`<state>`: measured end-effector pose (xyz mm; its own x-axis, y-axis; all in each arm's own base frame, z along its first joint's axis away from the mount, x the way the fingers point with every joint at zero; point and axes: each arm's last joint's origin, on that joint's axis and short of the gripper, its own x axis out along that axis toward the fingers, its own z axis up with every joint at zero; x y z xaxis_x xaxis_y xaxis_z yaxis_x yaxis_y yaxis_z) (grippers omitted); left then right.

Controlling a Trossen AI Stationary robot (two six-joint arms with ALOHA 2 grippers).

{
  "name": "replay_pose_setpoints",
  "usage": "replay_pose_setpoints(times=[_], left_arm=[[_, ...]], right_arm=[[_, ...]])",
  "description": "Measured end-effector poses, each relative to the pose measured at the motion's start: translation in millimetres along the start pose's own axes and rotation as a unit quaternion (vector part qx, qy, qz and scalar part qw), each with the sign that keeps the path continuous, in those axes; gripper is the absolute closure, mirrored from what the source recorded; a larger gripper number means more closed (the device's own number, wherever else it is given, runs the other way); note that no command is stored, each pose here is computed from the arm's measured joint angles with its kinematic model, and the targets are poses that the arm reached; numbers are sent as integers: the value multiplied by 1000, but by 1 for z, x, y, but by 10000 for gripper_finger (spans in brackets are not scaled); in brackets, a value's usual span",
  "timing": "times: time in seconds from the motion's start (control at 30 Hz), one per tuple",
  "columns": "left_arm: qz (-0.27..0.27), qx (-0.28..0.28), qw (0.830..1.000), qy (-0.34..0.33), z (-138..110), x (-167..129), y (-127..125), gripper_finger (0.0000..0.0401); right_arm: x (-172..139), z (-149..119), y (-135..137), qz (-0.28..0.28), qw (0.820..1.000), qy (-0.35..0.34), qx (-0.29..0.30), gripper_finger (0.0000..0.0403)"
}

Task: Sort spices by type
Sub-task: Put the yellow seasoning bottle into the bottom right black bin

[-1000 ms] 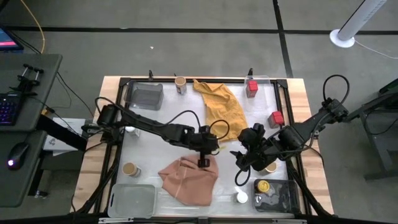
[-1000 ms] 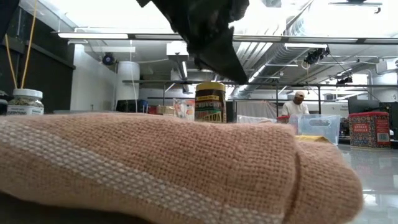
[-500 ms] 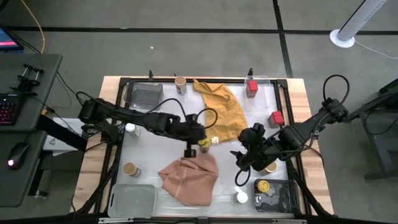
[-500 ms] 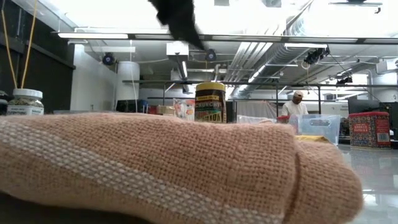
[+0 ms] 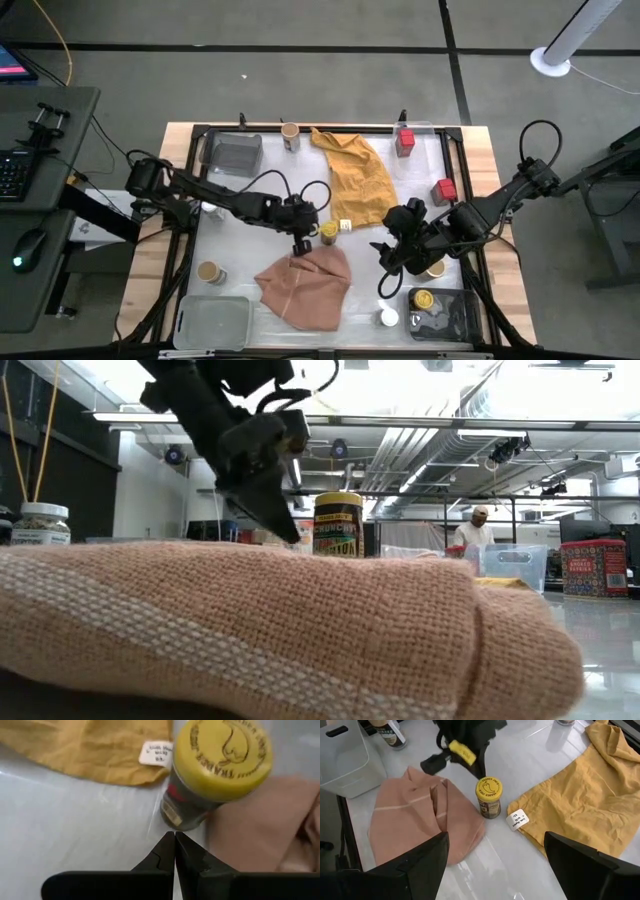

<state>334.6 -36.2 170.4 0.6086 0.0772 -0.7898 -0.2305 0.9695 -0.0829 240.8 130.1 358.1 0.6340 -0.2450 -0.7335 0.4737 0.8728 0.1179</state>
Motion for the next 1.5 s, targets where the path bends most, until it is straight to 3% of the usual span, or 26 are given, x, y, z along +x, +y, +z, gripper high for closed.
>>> replay_pose_setpoints(times=[0.57,0.93,1.1,1.23,1.33,1.43,1.5], left_arm=[[-1,-62,996,-59,-3,42,-21,401],[-28,-55,992,-112,33,71,-58,401],[-68,-30,992,-107,53,82,-72,401],[-87,13,994,-56,64,63,-69,401],[-46,55,997,-20,64,36,-52,401],[-15,61,998,-29,58,8,-30,401],[-17,41,996,-72,58,-16,-16,401]], right_arm=[[0,3,2,3,1000,-20,10,80],[0,1,-1,-11,1000,-13,-1,80],[0,0,-2,-14,1000,-11,-3,80],[1,2,-3,-17,1000,-8,12,80],[6,4,-9,-18,999,23,43,80],[15,7,-23,-50,991,80,92,80],[23,10,-31,-77,984,104,121,80]])
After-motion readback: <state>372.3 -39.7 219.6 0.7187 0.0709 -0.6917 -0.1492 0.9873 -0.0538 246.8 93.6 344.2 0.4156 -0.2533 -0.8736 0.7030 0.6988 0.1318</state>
